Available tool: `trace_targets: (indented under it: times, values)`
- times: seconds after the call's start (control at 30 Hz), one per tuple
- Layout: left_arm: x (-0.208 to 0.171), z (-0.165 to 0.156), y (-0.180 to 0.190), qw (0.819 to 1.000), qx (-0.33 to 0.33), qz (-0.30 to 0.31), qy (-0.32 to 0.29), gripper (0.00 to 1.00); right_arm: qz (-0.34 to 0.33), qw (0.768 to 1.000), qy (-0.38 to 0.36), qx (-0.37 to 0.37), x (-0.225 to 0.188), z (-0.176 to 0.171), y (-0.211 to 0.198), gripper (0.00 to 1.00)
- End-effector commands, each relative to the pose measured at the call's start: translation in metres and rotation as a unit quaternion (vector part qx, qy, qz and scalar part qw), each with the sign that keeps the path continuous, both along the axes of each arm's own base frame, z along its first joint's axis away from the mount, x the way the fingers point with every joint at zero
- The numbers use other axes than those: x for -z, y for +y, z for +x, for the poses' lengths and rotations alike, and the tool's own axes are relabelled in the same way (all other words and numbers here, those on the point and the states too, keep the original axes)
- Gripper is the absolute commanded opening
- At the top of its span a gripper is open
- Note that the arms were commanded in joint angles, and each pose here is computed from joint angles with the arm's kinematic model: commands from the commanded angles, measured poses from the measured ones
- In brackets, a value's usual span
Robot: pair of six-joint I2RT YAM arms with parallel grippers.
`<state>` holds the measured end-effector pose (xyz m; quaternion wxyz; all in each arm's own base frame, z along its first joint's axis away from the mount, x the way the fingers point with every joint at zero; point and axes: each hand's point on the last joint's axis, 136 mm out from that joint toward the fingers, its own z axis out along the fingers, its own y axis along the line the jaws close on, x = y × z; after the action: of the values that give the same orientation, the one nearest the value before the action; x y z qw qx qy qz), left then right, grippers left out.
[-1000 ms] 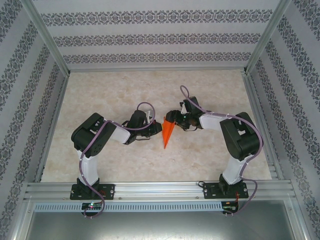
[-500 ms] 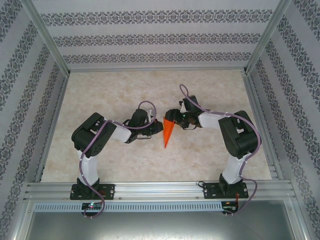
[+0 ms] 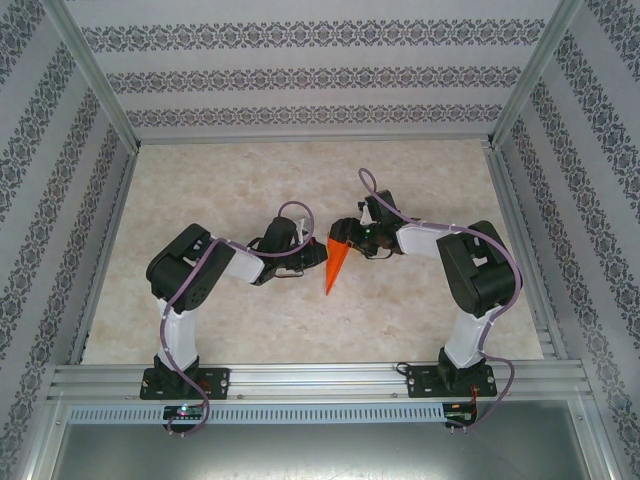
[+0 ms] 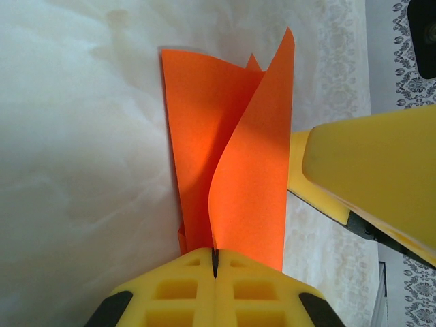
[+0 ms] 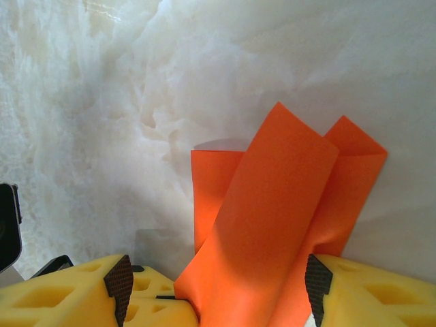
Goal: Fold a paper plane with a square sheet of paper (fold left side to right side)
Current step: Fold the wing for the fifth time at the center of the table.
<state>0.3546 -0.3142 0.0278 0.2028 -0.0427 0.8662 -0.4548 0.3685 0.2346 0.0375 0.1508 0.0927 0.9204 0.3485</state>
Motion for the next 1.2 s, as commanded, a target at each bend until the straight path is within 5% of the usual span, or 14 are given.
trace_targets:
  times: [0.0,0.7,1.17]
  values:
    - [0.015,-0.011,-0.009,1.000,0.024,0.012,0.009,0.00,-0.017,1.000,0.015,-0.007,0.012,-0.005,0.000,0.70]
    - [0.001,-0.022,-0.009,1.000,0.019,0.007,0.002,0.00,-0.019,1.000,0.013,-0.007,0.012,-0.005,0.000,0.70]
    - [0.027,-0.023,0.000,0.999,0.003,0.042,0.028,0.00,0.008,1.000,-0.016,0.000,-0.010,0.004,0.001,0.70]
